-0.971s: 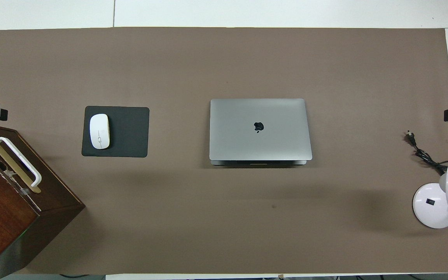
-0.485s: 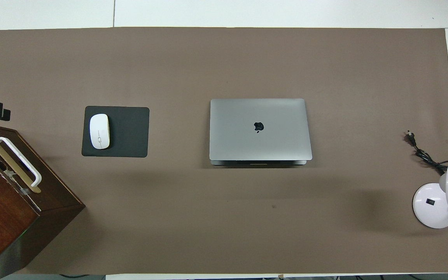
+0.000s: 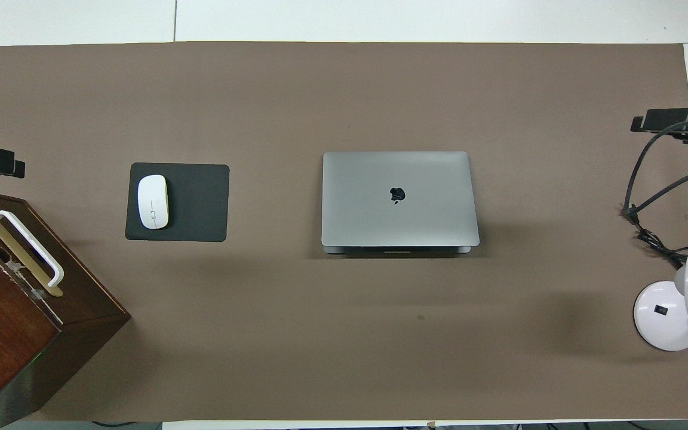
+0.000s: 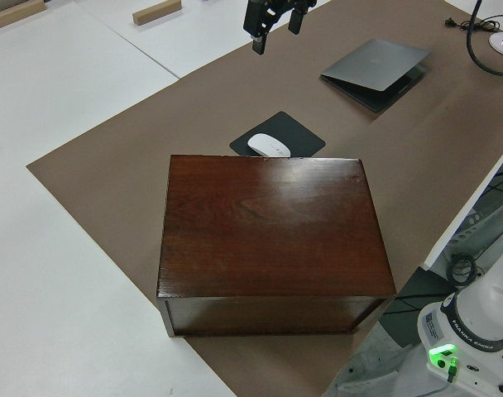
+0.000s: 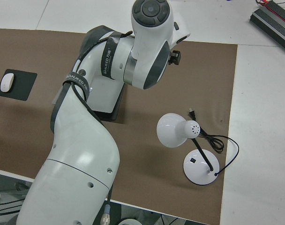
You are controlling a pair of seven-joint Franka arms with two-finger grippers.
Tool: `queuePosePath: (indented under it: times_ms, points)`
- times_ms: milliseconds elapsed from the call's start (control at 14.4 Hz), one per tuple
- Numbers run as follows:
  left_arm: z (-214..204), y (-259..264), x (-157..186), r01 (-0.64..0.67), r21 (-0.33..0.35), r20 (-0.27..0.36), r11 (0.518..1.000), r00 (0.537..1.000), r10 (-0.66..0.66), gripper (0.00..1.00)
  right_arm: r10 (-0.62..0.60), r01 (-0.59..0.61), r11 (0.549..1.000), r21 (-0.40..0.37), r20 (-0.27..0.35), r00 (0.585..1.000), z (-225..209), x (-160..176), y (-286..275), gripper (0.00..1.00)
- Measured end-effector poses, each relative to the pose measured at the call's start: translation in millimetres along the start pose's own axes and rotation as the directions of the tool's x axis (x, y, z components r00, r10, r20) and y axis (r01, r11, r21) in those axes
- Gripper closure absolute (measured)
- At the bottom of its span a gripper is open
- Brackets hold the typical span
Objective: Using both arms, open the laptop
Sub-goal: 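Move the right gripper toward the laptop while the left gripper advances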
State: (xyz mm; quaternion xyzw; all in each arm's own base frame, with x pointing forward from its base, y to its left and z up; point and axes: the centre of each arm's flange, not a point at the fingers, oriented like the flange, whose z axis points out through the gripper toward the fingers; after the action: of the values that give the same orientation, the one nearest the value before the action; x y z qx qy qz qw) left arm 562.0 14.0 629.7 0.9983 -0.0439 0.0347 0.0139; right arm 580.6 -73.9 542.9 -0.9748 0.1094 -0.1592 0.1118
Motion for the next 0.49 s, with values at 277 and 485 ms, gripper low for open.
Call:
queuePosePath:
  times_ms: [277,485]
  points:
    - [0,1,0,0.001,0.0,-0.001,1.0,1.0,-0.001,0.54,0.276,-0.272,0.95,0.155,-0.006,0.961,34,-26,-34,0.0]
    - [-1,2,2,-0.001,0.002,-0.016,1.0,1.0,0.001,0.92,0.478,-0.468,0.855,0.224,0.009,0.878,46,-53,-90,0.0]
